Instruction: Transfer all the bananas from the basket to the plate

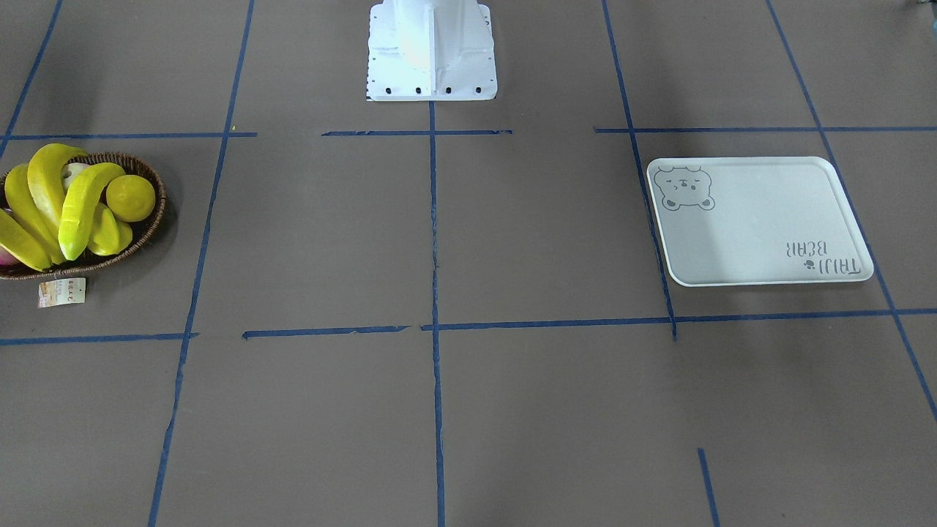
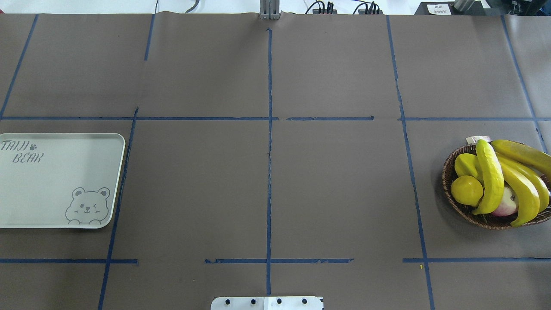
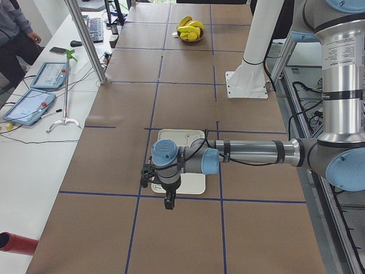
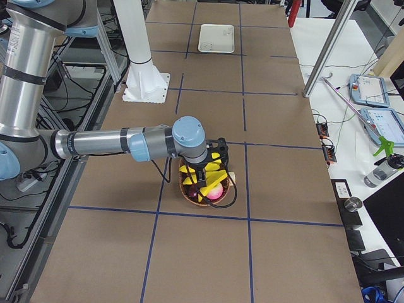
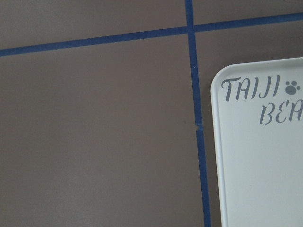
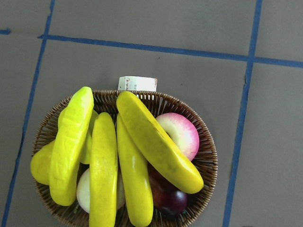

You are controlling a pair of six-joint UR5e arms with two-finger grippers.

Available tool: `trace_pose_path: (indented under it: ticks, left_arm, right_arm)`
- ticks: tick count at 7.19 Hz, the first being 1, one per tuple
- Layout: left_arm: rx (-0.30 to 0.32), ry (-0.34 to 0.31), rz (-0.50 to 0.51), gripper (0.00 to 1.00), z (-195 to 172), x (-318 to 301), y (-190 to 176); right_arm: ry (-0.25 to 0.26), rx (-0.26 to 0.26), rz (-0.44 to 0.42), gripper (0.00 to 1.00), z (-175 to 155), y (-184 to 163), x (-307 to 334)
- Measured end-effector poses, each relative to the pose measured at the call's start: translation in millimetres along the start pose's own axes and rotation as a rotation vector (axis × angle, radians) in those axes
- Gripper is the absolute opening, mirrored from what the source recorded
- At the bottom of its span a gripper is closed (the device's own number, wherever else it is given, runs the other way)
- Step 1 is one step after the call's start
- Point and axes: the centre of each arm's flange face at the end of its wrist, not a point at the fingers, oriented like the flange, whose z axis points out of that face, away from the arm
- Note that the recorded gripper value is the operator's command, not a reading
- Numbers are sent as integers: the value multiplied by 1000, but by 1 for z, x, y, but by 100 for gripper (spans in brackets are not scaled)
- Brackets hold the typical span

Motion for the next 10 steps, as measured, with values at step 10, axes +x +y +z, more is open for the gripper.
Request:
trace_pose_path:
  ticks: [10]
  left_arm:
    - [-18, 0, 4, 100, 9, 2, -1]
  right_arm:
    - [165, -195, -647, 99, 84, -16, -22]
